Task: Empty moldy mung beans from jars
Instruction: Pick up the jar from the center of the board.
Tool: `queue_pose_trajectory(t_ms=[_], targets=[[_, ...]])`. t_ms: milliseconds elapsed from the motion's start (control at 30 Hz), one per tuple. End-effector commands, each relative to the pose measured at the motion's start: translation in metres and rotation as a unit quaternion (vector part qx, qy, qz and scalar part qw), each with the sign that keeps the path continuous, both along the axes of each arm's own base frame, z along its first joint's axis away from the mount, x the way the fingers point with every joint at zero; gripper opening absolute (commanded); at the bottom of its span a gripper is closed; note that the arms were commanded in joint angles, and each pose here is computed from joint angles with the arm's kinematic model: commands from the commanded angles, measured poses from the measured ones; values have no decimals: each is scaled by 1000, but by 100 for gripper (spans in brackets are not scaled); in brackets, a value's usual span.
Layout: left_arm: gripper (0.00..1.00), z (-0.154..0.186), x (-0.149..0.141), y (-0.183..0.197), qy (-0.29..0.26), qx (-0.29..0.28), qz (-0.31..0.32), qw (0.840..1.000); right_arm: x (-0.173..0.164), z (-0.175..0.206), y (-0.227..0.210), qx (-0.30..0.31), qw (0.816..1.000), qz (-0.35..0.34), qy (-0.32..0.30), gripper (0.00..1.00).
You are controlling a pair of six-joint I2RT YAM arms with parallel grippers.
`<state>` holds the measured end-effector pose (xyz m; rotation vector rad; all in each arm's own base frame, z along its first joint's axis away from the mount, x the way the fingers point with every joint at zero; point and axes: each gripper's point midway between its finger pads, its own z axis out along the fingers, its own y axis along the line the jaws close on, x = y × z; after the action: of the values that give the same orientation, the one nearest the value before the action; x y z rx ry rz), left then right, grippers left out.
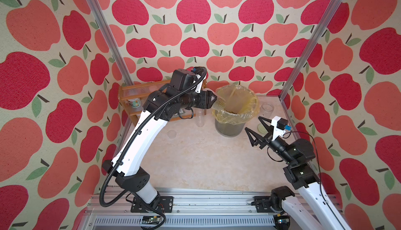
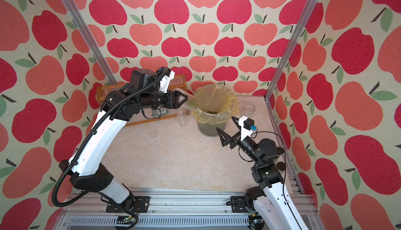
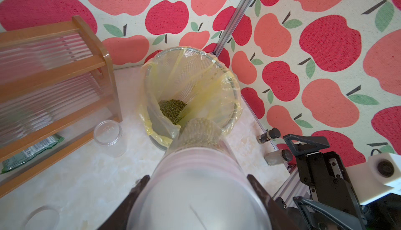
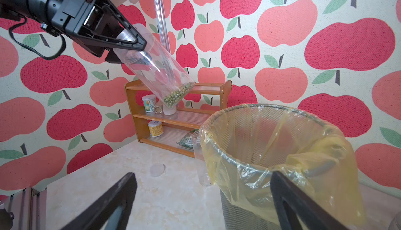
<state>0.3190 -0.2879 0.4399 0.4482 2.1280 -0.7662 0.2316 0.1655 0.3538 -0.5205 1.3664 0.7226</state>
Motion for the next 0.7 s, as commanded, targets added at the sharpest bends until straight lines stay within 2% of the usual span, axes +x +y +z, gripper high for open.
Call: queue_pose_trajectory(t_ms=[0, 267, 400, 467, 667], targets=[[49, 20, -7, -13, -14, -21, -38, 999, 0, 20, -1, 9, 999, -6, -44, 99], [49, 37, -7, -27, -14, -46, -65, 997, 0, 23, 4, 9, 996, 10, -89, 99], [50, 41, -7, -26, -15, -53, -65, 996, -12, 30, 14, 18, 991, 57, -123, 93], [49, 45, -7, -25, -17, -59, -65, 996, -14, 33, 20, 20, 988, 79, -128, 93], [49, 42, -10, -36, 4, -76, -89, 993, 3, 37, 24, 19, 987, 74, -142, 93]])
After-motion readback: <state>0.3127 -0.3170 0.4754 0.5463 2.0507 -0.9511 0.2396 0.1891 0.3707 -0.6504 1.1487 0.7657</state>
